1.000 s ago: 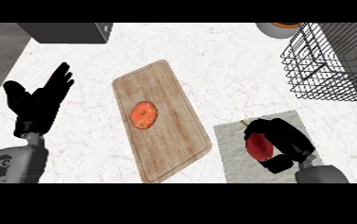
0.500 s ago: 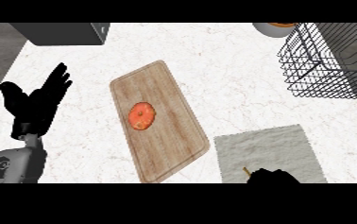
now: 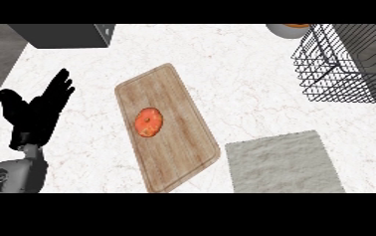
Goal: Pick the pear from the placemat and place it in the basket
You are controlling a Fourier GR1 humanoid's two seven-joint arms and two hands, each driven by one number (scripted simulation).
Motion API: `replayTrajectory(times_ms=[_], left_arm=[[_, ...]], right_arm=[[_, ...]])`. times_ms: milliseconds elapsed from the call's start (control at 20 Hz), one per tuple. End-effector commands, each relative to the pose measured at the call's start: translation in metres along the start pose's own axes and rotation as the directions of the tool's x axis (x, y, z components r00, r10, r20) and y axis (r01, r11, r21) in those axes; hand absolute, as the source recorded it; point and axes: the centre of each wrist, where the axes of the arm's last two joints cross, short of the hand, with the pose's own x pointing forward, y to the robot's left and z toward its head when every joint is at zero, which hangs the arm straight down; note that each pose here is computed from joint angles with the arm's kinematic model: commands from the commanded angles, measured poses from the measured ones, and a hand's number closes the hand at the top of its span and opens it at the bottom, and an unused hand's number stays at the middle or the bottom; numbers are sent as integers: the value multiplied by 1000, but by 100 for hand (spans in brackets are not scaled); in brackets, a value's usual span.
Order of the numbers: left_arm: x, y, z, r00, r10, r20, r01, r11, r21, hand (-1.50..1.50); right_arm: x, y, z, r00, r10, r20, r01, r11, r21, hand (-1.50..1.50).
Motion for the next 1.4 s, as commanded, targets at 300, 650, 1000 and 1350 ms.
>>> replayTrajectory(times_ms=[300,650,1000,1350], left_arm=[[-2,1,-11,1000,3,20,-4,1000,6,0],[5,7,-8,1000,-8,-4,8,1000,7,0],[9,-9,-11,1000,-1,21,1,1000,-20,0],[0,-18,-4,1000,-4,27,5,999,-41,0]], right_arm=[[72,-70,45,988,-59,140,102,939,-327,150],[98,-103,46,998,1,64,27,896,-443,150],[87,-134,10,1000,14,18,-1,834,-552,150],[89,-192,-32,997,27,-71,-67,749,-659,150]])
